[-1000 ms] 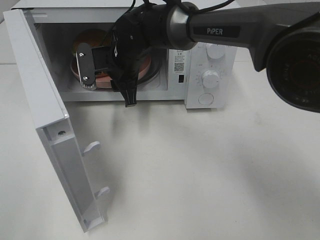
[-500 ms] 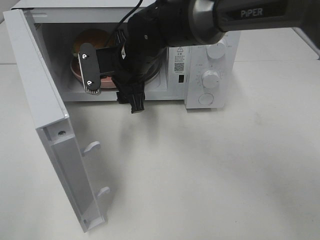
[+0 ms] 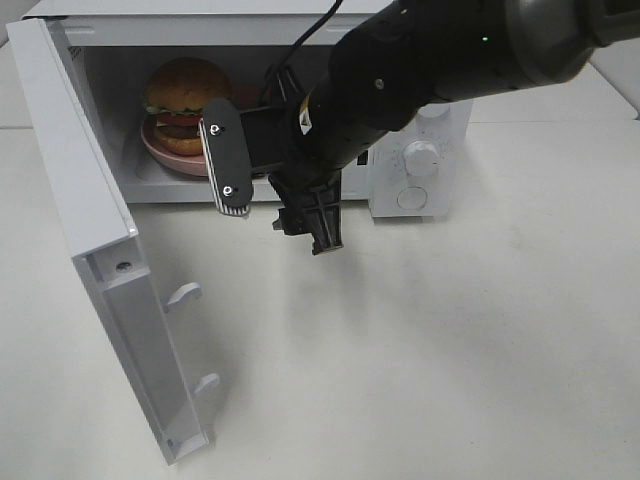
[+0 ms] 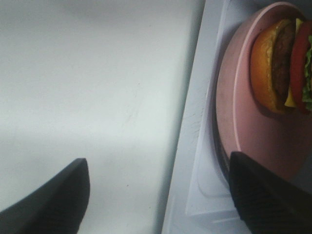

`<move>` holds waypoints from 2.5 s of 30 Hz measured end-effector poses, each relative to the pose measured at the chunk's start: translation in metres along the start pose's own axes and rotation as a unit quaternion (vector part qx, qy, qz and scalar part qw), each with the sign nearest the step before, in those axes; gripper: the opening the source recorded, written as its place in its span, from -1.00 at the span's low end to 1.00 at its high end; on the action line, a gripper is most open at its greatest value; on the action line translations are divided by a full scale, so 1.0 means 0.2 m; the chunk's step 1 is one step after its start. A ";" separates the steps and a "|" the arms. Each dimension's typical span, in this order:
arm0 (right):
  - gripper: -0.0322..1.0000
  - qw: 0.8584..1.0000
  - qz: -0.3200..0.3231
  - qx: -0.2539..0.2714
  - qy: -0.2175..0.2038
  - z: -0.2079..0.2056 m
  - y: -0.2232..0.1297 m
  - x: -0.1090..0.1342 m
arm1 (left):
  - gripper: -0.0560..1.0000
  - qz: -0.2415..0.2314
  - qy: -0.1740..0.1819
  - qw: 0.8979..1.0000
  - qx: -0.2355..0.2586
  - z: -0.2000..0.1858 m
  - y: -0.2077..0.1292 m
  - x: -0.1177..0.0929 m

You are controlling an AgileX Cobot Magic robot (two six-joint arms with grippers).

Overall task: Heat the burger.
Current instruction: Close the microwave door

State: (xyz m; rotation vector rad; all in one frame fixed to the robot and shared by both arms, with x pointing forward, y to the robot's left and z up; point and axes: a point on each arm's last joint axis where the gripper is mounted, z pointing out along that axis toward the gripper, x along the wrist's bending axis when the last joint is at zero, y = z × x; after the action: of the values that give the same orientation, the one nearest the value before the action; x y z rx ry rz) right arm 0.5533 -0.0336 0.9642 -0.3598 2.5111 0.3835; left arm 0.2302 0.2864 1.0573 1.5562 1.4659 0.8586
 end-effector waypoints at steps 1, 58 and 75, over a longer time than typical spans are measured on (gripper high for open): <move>0.54 1.000 0.000 0.000 0.000 0.00 0.00 0.00 | 0.98 0.000 0.000 1.000 0.000 0.00 0.00 0.00; 0.54 0.879 0.466 0.099 0.023 -1.03 -0.38 0.56 | 0.98 0.000 0.000 1.000 0.000 0.00 0.00 0.00; 0.54 0.864 0.498 0.071 -0.014 -1.32 -0.45 0.66 | 0.98 0.000 0.000 1.000 0.000 0.00 0.00 0.00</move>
State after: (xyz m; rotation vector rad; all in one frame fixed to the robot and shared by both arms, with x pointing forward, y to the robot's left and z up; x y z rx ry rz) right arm 0.3471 -0.2296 1.0822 1.0442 2.4766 0.5607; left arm 0.2302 0.2864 1.0573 1.5562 1.4659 0.8586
